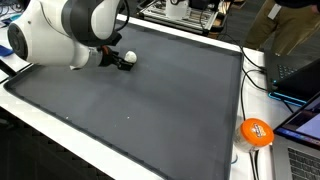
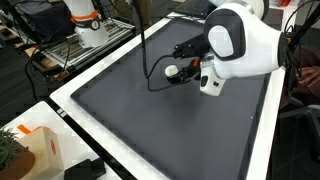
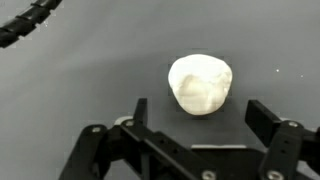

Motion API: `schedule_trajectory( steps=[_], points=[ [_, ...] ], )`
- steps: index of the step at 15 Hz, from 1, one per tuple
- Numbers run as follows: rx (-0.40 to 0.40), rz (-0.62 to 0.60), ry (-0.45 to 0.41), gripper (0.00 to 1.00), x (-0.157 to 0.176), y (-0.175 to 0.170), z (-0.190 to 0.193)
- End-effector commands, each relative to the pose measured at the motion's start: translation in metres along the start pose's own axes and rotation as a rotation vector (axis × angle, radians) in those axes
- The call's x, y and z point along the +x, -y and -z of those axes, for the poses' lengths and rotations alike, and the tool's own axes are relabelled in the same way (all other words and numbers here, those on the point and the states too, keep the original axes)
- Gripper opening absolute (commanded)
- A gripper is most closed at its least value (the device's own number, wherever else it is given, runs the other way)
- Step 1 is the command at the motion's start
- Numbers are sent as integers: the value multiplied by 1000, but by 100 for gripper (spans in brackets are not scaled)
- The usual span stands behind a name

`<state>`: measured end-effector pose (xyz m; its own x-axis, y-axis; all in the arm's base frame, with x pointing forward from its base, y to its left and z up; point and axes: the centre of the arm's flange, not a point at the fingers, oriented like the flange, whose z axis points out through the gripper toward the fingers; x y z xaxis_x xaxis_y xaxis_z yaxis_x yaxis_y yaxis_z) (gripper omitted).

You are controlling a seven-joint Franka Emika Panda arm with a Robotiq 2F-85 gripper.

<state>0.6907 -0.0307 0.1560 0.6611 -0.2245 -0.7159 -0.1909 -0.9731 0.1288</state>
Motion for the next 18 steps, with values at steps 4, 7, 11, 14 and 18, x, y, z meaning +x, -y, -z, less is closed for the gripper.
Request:
schedule_trajectory(
  steps=[4,7,11,14,18],
  points=[
    [26,5,-22,100,-24,-11,11],
    [83,37,-66,100,-60,-31,21],
    [215,98,-93,100,-102,-56,32],
    [288,133,-87,100,-122,-70,22],
    [351,139,-80,100,-136,-76,2]
  ],
)
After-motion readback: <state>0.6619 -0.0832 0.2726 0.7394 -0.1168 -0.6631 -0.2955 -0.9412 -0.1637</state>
